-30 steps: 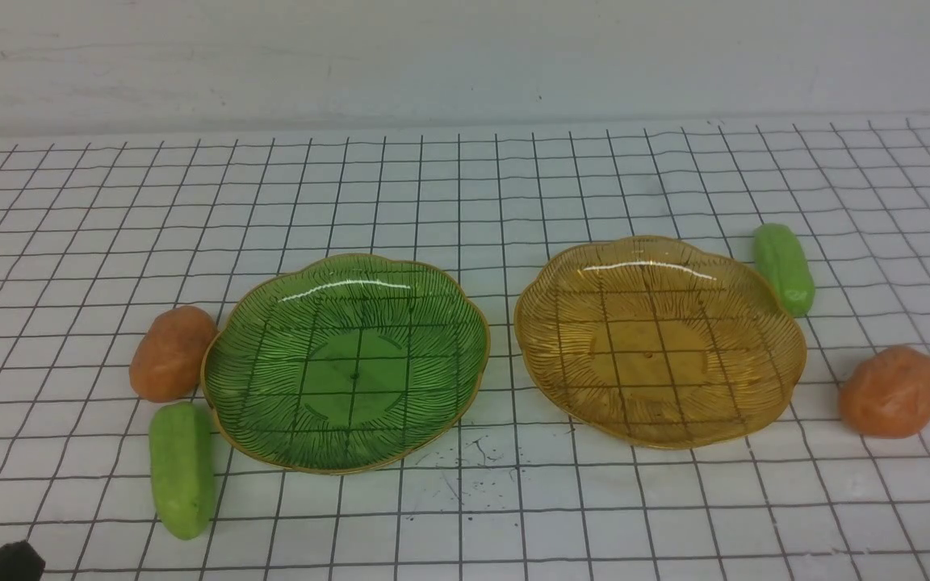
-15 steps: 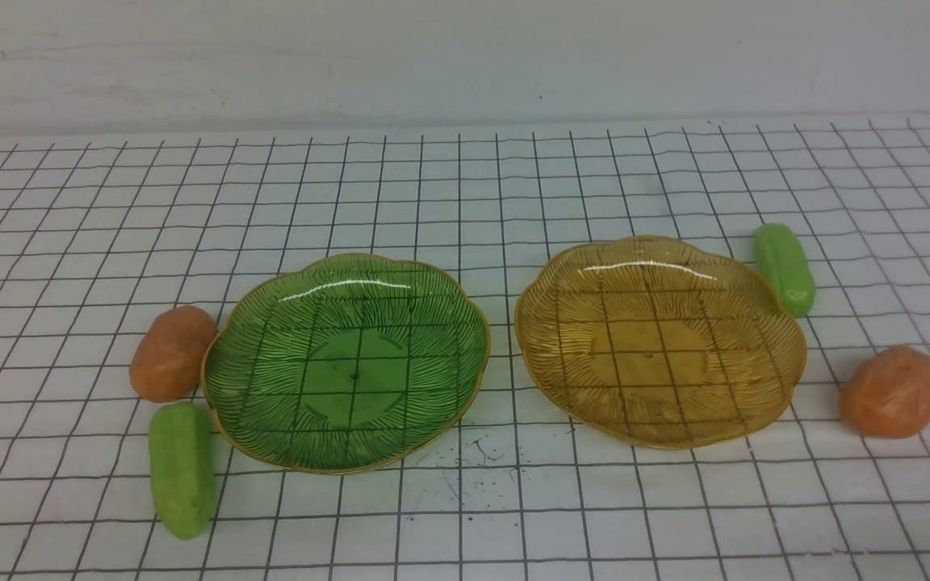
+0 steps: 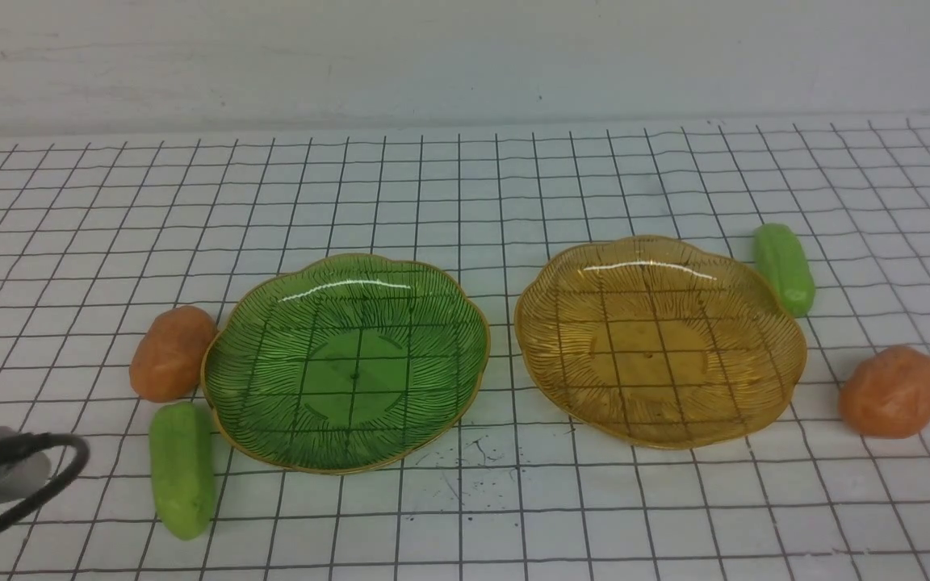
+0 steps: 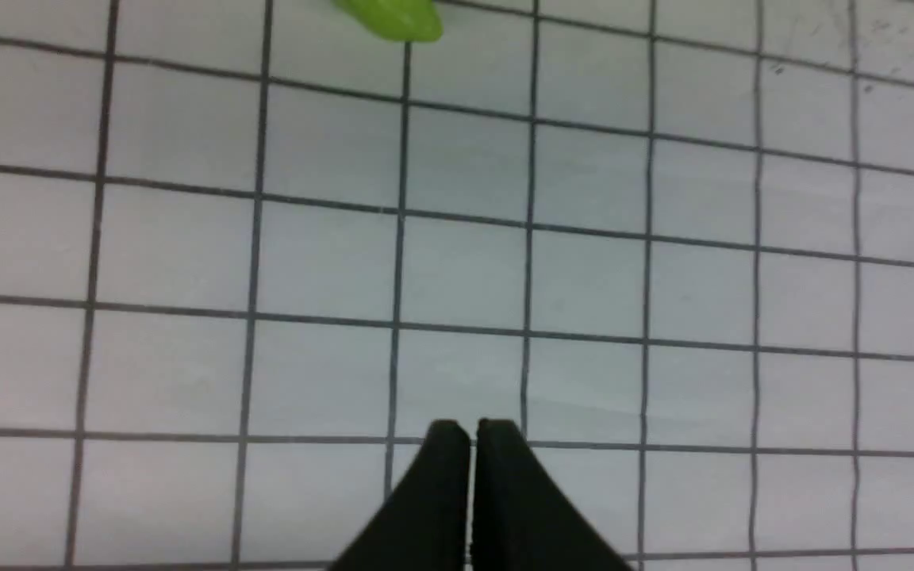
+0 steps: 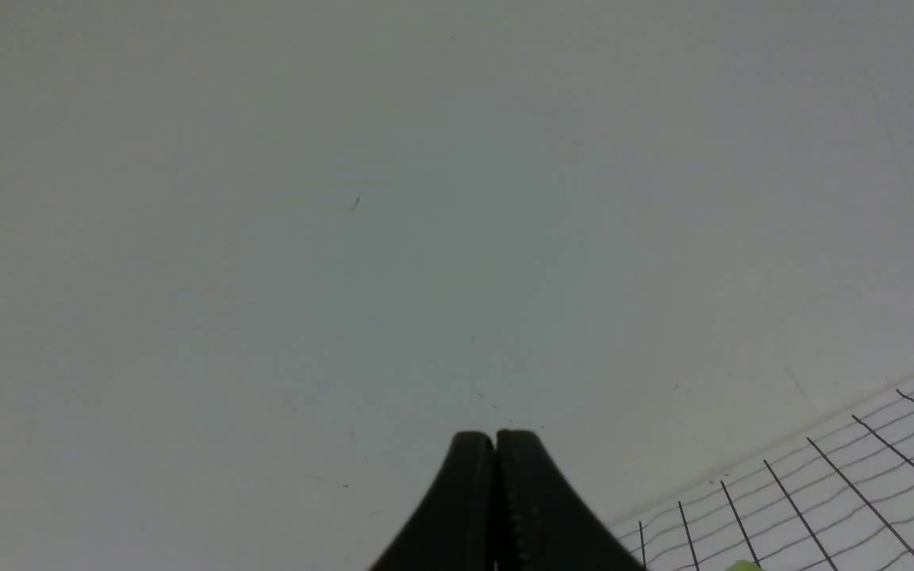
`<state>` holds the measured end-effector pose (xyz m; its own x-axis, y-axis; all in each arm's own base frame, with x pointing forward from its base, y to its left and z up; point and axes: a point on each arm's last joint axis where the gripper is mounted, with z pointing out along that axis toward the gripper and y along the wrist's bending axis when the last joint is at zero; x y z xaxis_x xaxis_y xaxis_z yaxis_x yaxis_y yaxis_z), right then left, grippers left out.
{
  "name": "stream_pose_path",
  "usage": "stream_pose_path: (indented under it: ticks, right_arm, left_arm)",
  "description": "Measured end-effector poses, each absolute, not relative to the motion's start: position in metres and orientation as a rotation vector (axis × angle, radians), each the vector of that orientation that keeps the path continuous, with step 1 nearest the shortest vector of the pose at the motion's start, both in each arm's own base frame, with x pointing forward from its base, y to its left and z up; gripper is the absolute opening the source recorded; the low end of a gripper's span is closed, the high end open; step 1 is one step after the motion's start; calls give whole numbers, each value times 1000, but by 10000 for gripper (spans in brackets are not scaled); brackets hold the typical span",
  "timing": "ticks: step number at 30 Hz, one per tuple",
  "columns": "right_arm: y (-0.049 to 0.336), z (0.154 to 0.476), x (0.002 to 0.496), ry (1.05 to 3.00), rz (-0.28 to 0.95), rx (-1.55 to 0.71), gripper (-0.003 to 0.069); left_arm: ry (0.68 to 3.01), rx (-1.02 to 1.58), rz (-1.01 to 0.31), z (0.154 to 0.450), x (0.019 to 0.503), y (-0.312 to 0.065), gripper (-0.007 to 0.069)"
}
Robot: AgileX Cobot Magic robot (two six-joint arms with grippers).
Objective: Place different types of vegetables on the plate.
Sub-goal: 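Put the green cucumber next to the left plate into that plate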
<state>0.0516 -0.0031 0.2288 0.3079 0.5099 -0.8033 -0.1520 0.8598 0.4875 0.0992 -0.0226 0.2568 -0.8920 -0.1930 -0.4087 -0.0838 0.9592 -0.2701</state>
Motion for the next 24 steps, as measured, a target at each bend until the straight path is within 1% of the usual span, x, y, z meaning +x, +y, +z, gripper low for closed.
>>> stream_pose_path:
  ticks: [3, 7, 11, 14, 15, 16, 17, 18, 19, 20, 24]
  right_arm:
    - [-3, 230, 51, 1168, 437, 339, -15]
    - [-3, 230, 51, 1173, 430, 335, -15]
    - [-3, 231, 52, 1199, 464, 359, -15]
    - [0, 248, 49, 1268, 469, 351, -15]
    - [0, 259, 46, 1278, 458, 337, -15]
    - [1, 272, 44, 1318, 439, 326, -15]
    - [1, 278, 45, 1372, 420, 322, -15]
    - [1, 291, 43, 1414, 421, 293, -15]
    - [2, 296, 45, 1481, 362, 298, -15]
    - [2, 306, 45, 1518, 338, 283, -15]
    - [5, 326, 60, 1866, 208, 158, -15]
  left_arm:
    - [2665, -206, -317, 256, 115, -22, -8]
    - [2626, -205, -309, 265, 134, -22, -8]
    - [2658, -164, -257, 272, 156, -21, 8]
    - [2695, -145, -231, 271, 173, -21, 40]
    - [2703, -143, -227, 271, 177, -21, 61]
    - [2710, -141, -225, 271, 183, -22, 75]
    - [2724, -141, -223, 269, 188, -22, 97]
    - [2730, -138, -221, 269, 193, -22, 122]
    - [2746, -139, -216, 266, 200, -23, 157]
    - [2752, -140, -213, 265, 204, -23, 188]
    - [2774, -140, -188, 253, 227, -23, 327]
